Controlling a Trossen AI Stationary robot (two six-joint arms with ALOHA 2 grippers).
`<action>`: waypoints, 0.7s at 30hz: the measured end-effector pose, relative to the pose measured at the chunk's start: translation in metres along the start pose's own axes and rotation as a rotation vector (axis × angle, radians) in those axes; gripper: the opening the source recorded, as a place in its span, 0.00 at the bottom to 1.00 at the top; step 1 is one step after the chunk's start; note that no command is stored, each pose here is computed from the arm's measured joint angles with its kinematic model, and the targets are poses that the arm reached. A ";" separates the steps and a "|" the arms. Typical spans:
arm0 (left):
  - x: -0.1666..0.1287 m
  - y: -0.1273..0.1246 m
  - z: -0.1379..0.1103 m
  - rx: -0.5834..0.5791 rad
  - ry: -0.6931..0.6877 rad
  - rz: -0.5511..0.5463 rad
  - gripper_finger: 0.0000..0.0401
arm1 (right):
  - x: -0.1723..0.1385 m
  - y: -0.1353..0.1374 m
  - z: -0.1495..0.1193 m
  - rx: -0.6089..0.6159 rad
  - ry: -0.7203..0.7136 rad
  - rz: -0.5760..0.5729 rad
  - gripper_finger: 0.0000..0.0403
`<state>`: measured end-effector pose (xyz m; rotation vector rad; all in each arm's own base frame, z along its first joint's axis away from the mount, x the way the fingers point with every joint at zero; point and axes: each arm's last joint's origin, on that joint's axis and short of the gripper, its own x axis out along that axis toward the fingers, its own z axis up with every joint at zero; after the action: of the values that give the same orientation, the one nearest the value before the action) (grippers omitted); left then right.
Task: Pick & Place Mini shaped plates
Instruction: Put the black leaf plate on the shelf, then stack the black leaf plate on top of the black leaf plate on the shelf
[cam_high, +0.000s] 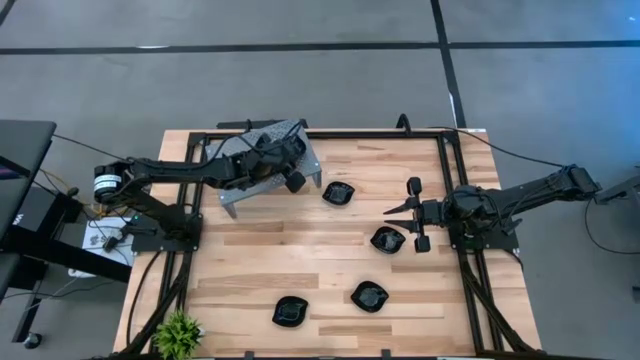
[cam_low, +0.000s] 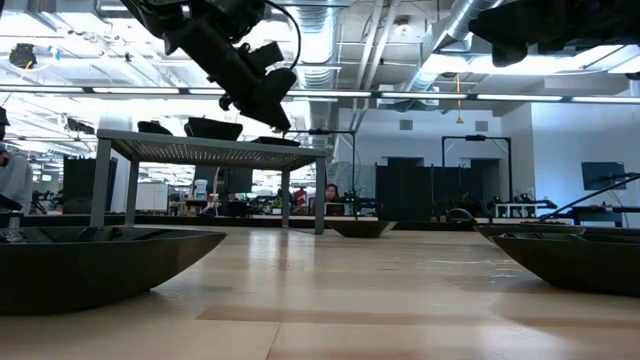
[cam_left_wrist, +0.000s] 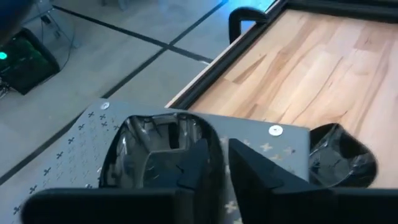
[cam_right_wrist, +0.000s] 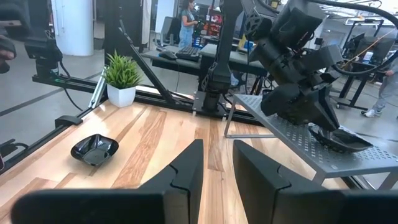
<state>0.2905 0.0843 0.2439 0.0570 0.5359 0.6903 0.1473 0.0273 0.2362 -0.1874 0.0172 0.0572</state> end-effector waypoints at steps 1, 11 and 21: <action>-0.002 -0.002 0.001 -0.001 -0.012 -0.007 0.18 | 0.000 0.000 0.000 0.000 0.000 0.000 0.20; -0.075 -0.078 0.018 -0.020 -0.218 -0.522 0.24 | 0.000 0.000 0.000 -0.001 0.000 -0.003 0.20; -0.161 -0.192 -0.043 0.020 -0.164 -0.858 0.23 | 0.000 -0.003 -0.001 0.000 0.004 -0.023 0.20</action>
<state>0.2798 -0.1694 0.2363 -0.0959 0.3583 -0.1569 0.1479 0.0238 0.2362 -0.1879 0.0192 0.0336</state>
